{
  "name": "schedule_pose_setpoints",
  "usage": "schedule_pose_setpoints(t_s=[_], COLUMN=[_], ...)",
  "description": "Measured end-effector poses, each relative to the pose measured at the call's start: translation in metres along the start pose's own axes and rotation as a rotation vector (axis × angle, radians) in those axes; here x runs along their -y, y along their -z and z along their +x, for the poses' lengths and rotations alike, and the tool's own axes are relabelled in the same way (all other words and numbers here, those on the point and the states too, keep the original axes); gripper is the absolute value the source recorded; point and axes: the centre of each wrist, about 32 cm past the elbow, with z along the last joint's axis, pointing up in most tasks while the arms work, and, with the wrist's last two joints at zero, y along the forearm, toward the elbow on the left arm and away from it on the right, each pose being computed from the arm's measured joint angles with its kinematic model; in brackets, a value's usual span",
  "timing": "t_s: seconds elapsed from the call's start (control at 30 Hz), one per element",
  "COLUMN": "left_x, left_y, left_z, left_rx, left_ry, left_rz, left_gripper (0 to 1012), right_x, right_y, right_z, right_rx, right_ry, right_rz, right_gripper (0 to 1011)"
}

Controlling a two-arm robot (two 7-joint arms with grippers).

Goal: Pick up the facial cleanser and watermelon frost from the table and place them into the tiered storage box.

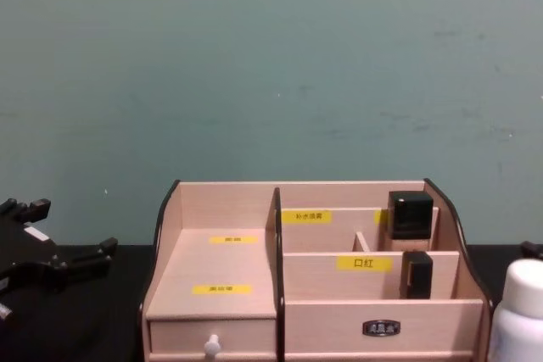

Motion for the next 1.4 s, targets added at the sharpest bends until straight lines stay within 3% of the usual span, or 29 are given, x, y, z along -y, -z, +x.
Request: schedule_pose_setpoints(t_s=[1.4], left_x=[0.0], left_y=[0.0], left_z=[0.0], left_rx=[0.0], left_ry=[0.0], left_rz=[0.0], left_gripper=[1001], right_x=[0.0], right_y=[0.0], right_z=[0.0], right_rx=[0.0], right_ry=[0.0], right_rz=[0.0], right_gripper=[1002])
